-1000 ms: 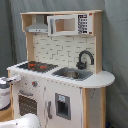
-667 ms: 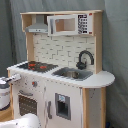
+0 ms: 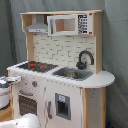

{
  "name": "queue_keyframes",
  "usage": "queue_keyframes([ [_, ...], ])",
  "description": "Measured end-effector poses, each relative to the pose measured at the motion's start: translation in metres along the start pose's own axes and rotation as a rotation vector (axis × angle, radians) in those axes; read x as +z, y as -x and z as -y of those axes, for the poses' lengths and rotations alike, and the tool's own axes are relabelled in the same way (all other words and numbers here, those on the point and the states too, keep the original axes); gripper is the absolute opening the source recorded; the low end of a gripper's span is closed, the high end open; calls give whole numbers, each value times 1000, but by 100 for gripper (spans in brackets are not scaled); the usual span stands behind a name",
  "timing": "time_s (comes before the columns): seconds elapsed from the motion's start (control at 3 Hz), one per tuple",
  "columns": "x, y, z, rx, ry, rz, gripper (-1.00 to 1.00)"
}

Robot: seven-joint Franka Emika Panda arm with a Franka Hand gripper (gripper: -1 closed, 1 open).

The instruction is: Play with the kitchen

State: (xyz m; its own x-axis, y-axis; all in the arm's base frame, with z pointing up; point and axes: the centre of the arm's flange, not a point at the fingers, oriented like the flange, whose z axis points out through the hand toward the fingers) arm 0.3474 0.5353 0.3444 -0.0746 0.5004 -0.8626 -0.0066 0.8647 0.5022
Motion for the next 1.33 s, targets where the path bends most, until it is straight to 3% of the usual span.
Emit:
queue_keyframes([
  [0.67, 0, -7, 4, 202, -22, -2, 100],
  [1.0, -26, -29, 1, 255, -26, -27, 100],
  [1.33, -44, -39, 2, 327, -33, -35, 100],
])
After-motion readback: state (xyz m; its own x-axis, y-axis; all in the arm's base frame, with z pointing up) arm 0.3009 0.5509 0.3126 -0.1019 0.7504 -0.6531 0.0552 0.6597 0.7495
